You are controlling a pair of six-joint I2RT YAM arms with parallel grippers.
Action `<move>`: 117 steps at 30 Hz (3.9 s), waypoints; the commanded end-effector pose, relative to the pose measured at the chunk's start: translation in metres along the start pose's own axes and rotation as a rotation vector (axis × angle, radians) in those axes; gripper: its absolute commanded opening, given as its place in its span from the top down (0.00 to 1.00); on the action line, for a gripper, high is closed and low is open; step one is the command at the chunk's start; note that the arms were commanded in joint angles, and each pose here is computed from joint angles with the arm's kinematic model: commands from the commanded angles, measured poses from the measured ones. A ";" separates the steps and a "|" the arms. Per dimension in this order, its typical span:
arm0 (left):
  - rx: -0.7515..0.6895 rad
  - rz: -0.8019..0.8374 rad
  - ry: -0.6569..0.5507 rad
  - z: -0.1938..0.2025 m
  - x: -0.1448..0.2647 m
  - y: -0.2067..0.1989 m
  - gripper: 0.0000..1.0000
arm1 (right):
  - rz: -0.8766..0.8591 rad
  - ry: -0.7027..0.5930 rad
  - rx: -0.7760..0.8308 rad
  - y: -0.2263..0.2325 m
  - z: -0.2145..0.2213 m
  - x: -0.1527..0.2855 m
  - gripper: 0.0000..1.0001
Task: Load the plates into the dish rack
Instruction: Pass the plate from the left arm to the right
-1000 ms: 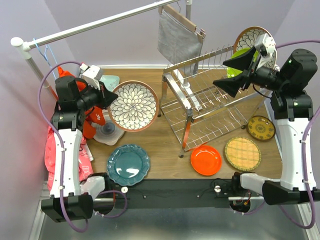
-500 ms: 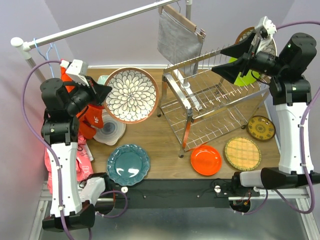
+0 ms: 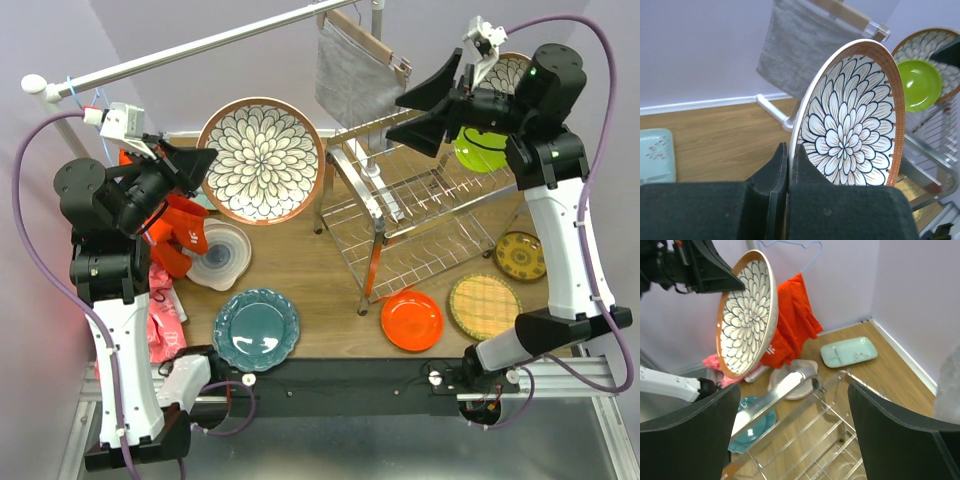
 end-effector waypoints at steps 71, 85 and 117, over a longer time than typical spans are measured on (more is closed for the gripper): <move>0.116 -0.094 -0.549 -0.117 -0.052 -0.070 1.00 | 0.329 -0.228 -0.129 0.033 -0.039 -0.087 0.79; 0.126 -0.052 -0.557 -0.114 -0.049 -0.075 1.00 | 0.192 -0.162 -0.188 0.043 -0.026 -0.099 0.62; 0.141 -0.021 -0.583 -0.112 -0.039 -0.077 1.00 | 0.220 -0.130 -0.223 0.026 -0.015 -0.098 0.57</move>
Point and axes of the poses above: each gripper's point midway between its finger pads, its own x axis back along the fingers, its own y axis along the line the jaws close on, z = x × y, the point moved 6 cm from there along x, back along the fingers, and after that the axes turned 12 degrees about -x, right-handed, at the moved point
